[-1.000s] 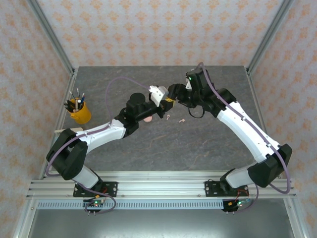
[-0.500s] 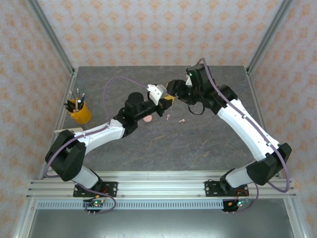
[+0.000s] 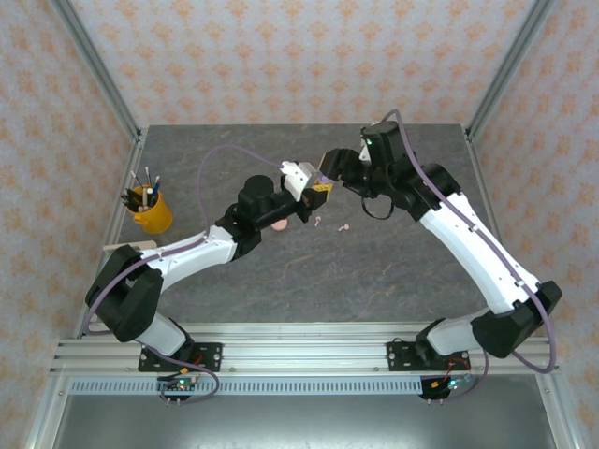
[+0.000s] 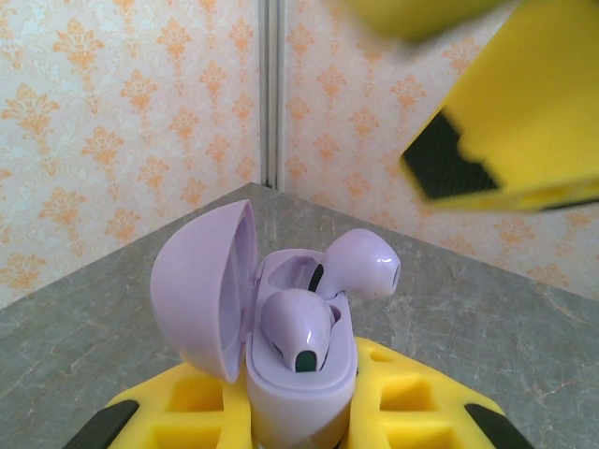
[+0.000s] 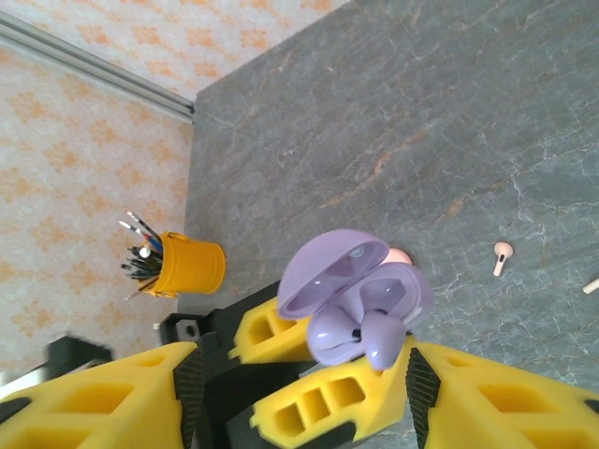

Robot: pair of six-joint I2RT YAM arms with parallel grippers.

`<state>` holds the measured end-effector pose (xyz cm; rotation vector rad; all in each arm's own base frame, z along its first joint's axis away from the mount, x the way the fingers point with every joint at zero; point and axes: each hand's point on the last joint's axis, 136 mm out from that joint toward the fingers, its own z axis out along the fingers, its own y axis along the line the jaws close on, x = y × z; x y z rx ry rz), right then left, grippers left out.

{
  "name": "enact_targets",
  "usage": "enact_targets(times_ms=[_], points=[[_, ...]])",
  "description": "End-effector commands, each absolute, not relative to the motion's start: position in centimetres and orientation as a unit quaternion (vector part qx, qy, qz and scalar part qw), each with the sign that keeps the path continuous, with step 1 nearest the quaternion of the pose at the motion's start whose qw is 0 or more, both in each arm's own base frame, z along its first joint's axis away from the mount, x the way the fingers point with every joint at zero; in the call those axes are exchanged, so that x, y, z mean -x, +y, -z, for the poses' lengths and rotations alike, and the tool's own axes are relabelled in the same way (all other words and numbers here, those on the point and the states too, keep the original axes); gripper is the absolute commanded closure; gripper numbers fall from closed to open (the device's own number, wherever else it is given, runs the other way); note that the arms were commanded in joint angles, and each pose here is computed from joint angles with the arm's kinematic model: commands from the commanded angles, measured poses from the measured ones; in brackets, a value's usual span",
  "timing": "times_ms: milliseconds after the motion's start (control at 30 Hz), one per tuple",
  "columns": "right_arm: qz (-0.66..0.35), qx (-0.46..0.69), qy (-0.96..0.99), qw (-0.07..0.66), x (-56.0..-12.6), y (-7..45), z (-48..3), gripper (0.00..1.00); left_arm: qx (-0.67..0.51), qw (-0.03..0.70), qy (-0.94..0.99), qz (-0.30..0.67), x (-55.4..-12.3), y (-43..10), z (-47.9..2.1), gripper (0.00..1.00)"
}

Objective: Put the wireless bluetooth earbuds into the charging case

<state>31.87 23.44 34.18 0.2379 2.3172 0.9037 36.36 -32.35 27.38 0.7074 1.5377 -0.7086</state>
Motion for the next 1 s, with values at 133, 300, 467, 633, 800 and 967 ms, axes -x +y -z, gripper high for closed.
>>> enact_targets(times_ms=[133,300,467,633,800,967], points=[[-0.355,-0.101,0.867,0.336,-31.6,23.0,-36.2,0.39,-0.307,0.624,0.650,0.308,-36.3,-32.5,-29.0,1.00],[-0.357,-0.106,0.870,0.323,-31.8,23.4,-34.9,0.39,-0.307,0.625,0.649,0.307,-36.2,-32.5,-29.3,1.00],[-0.362,-0.107,0.873,0.310,-31.9,24.0,-34.0,0.40,-0.307,0.626,0.648,0.308,-36.3,-32.6,-29.5,1.00],[-0.363,-0.107,0.875,0.300,-32.0,24.4,-33.2,0.40,-0.308,0.625,0.648,0.308,-36.3,-32.7,-29.5,1.00],[-0.369,-0.108,0.875,0.295,-32.1,24.9,-32.8,0.40,-0.307,0.625,0.648,0.309,-36.4,-32.7,-29.5,1.00],[-0.380,-0.106,0.872,0.290,-32.3,25.5,-33.0,0.40,-0.307,0.623,0.648,0.311,-36.5,-32.8,-29.5,1.00]])
